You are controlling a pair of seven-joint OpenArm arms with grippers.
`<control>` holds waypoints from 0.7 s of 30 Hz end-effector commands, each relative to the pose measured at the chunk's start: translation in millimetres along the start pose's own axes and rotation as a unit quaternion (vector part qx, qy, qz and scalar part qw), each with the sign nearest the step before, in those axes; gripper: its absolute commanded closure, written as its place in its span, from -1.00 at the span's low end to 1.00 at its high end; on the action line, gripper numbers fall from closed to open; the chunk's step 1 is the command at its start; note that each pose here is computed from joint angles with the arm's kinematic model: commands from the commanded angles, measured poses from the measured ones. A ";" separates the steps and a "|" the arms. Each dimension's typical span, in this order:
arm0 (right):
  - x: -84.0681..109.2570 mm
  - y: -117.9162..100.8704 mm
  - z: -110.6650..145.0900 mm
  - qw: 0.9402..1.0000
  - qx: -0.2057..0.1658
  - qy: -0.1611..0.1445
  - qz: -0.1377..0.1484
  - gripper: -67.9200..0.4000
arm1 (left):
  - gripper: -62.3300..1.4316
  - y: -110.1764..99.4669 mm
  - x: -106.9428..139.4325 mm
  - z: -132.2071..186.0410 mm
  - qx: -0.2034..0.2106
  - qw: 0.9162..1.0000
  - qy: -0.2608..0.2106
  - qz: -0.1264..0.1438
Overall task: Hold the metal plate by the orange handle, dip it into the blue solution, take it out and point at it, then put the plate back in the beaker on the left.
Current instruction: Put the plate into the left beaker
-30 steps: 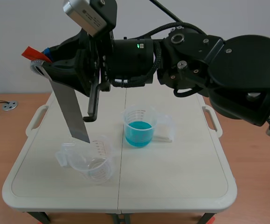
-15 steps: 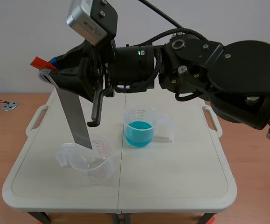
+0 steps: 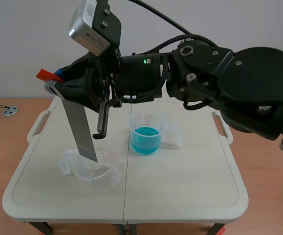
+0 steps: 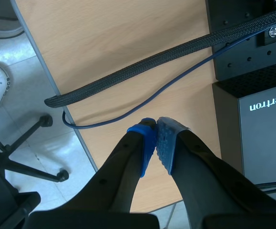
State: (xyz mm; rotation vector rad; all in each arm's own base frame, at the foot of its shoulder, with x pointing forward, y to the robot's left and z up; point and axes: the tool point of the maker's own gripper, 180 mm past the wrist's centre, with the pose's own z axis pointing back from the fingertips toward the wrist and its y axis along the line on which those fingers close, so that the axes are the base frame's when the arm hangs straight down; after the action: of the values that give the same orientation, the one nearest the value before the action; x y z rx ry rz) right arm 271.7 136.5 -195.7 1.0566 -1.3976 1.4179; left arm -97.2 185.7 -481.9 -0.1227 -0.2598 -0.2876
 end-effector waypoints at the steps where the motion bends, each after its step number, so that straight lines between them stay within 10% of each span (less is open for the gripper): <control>1: 7.8 -2.2 -1.5 1.000 -0.001 -0.016 -0.002 0.95 | 0.81 -3.8 -1.9 3.4 -0.004 1.000 0.001 0.002; 21: -9.5 -7.2 -5.2 1.000 -0.013 -0.004 -0.025 0.95 | 0.81 -2.7 -1.8 3.4 -0.001 1.000 0.001 0.002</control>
State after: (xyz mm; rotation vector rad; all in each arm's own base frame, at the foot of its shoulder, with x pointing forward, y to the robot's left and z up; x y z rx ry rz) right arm 278.6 137.6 -217.5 1.0498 -1.3435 1.3628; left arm -97.1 185.8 -481.9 -0.1220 -0.2603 -0.2876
